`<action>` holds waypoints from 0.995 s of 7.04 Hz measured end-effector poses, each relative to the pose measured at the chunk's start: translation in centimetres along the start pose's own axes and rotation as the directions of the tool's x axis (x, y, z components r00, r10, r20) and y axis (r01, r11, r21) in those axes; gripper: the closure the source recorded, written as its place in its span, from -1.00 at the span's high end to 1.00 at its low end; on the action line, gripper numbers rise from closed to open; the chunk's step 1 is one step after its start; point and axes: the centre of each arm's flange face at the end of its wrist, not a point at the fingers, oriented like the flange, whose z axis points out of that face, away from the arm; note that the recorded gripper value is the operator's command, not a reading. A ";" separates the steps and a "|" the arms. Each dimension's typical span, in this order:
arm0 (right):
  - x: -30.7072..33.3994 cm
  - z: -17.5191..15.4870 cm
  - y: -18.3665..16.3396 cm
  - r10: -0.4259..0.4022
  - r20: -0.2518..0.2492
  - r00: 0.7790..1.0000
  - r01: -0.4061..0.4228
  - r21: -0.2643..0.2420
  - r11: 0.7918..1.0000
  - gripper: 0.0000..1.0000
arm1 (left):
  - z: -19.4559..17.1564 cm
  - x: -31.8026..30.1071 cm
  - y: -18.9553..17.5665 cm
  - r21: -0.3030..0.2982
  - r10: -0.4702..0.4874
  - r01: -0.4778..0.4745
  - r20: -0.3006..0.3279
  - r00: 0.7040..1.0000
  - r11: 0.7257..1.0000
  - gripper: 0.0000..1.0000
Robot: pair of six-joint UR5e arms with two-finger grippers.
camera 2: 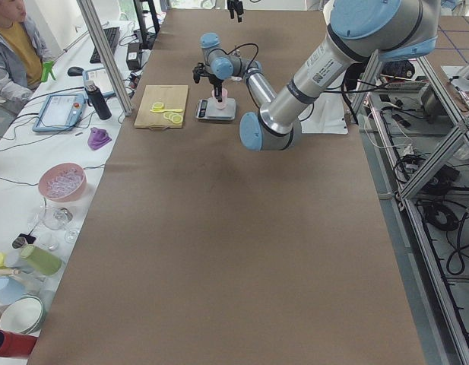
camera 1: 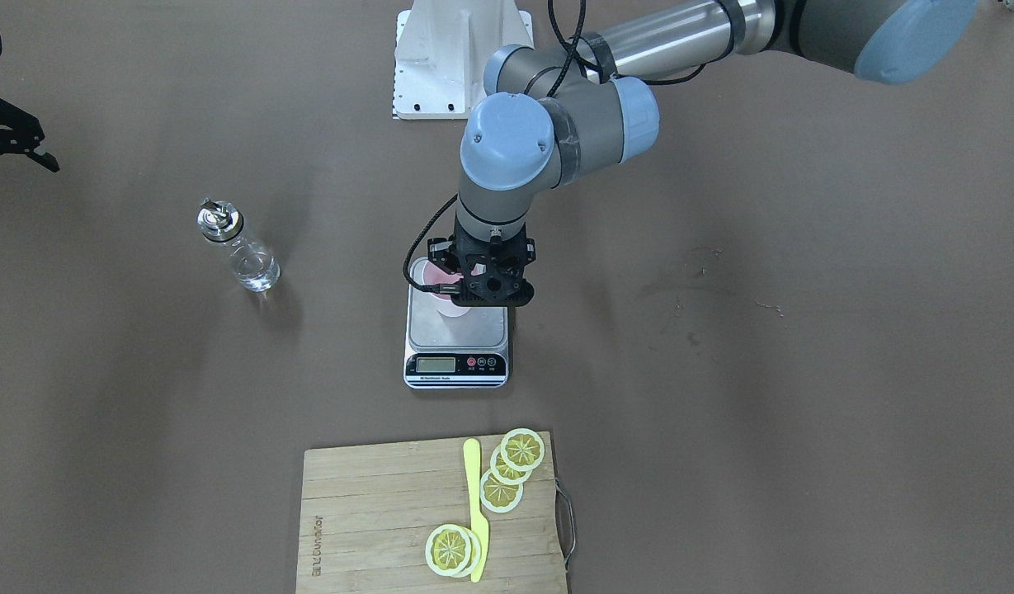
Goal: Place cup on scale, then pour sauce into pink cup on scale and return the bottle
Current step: 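Release the cup and lift the left gripper while the right gripper reaches for the bottle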
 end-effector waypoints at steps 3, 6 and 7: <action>-7.8 1.0 -3.1 0.048 0.007 0.999 -0.048 0.012 0.999 0.89 | -3.0 -6.9 -0.2 0.043 -0.014 0.015 -0.022 1.000 0.999 0.94; -10.6 3.5 -2.5 -0.058 -0.003 0.998 0.058 0.101 0.993 0.88 | -6.3 -16.1 1.0 0.089 -0.007 0.008 -0.011 1.000 0.996 0.94; -9.4 4.4 -0.7 -0.114 -0.020 0.993 0.116 0.178 0.977 0.86 | -7.0 -17.0 0.6 0.098 -0.014 0.014 -0.005 1.000 0.995 0.94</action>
